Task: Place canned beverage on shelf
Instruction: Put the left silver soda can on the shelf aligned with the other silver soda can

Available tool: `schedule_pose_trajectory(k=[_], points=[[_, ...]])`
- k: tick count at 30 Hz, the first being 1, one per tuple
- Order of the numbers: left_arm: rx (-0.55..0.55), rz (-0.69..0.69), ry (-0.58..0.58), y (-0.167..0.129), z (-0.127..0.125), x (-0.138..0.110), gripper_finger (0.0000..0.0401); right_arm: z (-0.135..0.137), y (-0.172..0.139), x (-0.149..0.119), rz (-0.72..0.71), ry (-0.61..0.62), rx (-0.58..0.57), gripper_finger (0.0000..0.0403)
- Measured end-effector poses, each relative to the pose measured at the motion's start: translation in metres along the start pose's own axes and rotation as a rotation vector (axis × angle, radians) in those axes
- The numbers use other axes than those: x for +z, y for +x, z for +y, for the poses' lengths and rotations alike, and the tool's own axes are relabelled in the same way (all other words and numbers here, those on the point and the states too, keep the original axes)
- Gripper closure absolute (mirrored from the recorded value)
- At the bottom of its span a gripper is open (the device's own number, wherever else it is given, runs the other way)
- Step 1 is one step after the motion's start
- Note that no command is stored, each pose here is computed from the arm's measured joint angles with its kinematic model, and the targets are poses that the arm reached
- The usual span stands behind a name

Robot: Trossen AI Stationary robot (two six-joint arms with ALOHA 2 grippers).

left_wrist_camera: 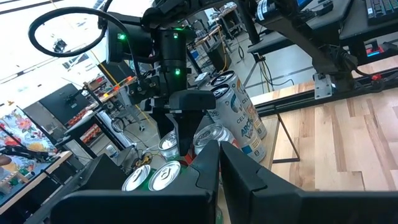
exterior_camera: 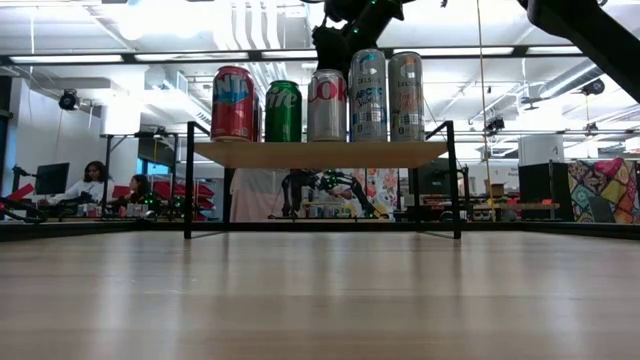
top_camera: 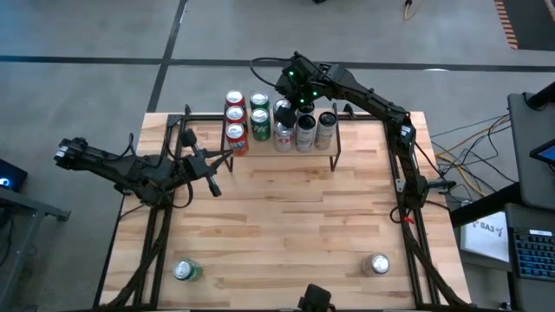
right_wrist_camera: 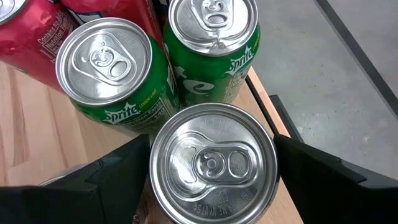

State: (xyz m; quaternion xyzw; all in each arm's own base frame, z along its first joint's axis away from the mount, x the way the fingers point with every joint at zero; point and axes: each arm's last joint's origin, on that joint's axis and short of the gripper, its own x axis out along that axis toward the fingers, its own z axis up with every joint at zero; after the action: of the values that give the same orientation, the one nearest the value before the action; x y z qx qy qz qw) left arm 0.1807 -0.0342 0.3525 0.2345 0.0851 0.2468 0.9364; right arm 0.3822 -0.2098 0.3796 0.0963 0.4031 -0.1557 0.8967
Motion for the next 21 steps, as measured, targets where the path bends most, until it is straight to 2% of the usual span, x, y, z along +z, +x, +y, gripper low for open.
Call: schedule_pose_trajectory(k=[13, 21], points=[[0.0, 0.001, 0.001, 0.0, -0.0001, -0.0001, 0.0401, 0.0001, 0.0002, 0.0, 0.0, -0.006, 0.003, 0.008], [-0.001, 0.002, 0.003, 0.0, -0.0002, -0.0003, 0.0401, 0.0002, 0.001, -0.0003, 0.0, -0.134, 0.012, 0.008]])
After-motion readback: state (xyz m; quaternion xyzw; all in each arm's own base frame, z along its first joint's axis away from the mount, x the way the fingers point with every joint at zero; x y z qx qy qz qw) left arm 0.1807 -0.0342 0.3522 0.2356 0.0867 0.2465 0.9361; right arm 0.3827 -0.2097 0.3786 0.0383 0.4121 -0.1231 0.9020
